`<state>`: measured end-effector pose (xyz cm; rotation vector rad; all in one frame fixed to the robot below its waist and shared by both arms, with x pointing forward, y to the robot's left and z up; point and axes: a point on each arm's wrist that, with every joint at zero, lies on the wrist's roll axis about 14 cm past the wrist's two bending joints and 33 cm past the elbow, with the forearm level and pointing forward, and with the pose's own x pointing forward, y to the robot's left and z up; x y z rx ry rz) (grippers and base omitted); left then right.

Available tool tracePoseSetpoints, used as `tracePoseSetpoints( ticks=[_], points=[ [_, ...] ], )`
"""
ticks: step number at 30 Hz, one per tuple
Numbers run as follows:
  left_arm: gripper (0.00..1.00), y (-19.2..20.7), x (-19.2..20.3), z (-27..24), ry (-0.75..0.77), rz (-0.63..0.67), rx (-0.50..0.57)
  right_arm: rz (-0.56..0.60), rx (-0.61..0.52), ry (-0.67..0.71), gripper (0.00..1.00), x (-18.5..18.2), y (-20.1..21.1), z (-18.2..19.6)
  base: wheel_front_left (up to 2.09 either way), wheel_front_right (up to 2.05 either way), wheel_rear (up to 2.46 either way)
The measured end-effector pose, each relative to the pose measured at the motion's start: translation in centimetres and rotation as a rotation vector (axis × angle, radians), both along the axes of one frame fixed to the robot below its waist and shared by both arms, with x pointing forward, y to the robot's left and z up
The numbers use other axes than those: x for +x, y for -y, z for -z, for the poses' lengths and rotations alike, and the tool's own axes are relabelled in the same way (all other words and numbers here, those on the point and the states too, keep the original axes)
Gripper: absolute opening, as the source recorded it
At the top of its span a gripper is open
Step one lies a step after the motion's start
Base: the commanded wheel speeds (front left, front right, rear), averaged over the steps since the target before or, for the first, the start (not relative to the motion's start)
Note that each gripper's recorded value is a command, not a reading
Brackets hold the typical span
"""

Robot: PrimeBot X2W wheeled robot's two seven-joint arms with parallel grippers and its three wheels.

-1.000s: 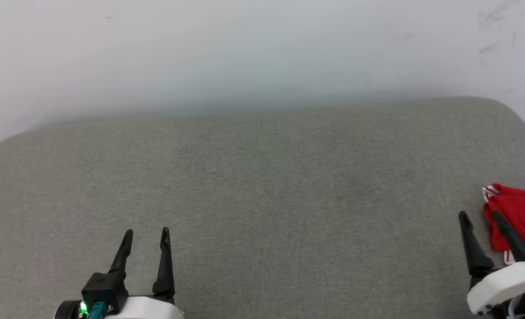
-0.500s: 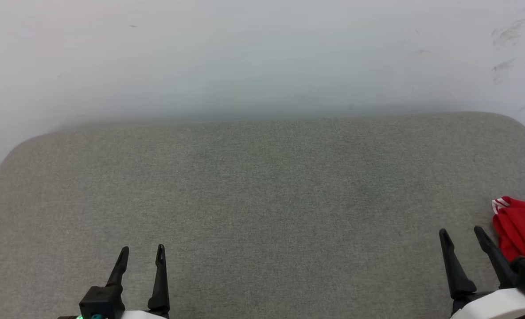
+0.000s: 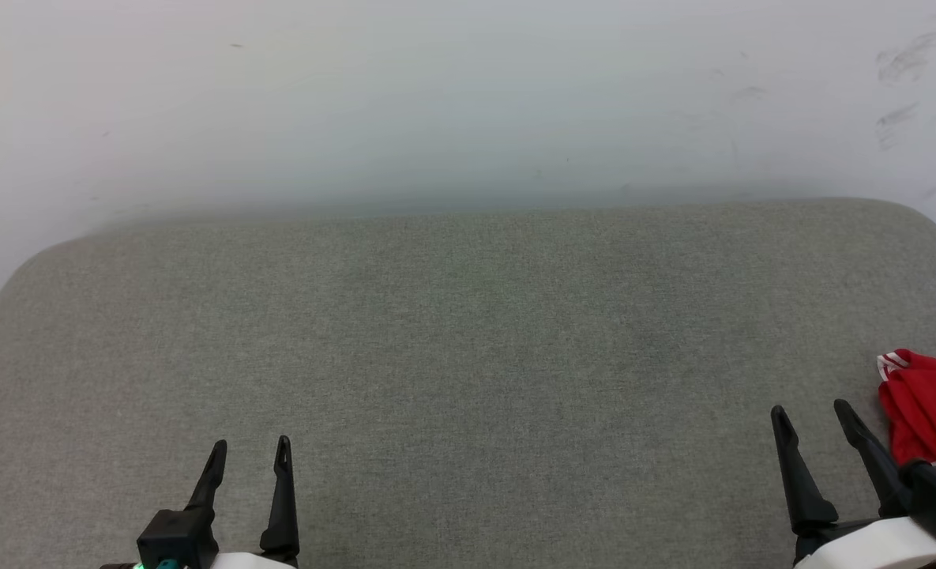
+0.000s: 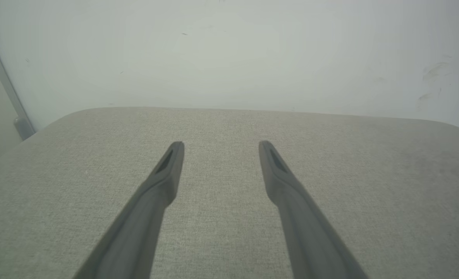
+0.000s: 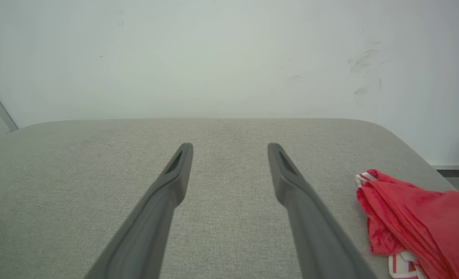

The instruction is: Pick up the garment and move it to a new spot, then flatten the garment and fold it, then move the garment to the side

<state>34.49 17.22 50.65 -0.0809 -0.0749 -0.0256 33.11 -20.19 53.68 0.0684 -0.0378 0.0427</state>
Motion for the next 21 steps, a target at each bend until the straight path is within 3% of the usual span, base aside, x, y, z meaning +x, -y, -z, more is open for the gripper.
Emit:
tracePoseSetpoints(
  ticks=[8, 9, 13, 21],
  points=[
    [1.0, -0.2, 0.0, -0.1, 0.005, -0.006, 0.004, -0.015, 0.003, -0.002, 1.0, 0.2, -0.5, 0.1, 0.0, 0.0, 0.0],
    [0.0, -0.2, 0.0, 0.0, 0.0, -0.008, 0.006, -0.018, 0.008, -0.005, 0.0, 0.2, -0.6, 0.2, 0.0, 0.0, 0.0],
    [0.0, -0.3, -0.7, 1.8, -0.06, -0.014, 0.0, -0.017, 0.019, -0.049, 0.0, 0.1, -0.6, 1.6, 0.0, 0.0, 0.0],
    [0.0, -0.9, -0.6, 2.9, -0.121, -0.042, -0.15, -0.01, 0.172, -0.081, 0.0, 0.1, -0.5, 2.6, 0.0, 0.0, 0.0]
  ],
)
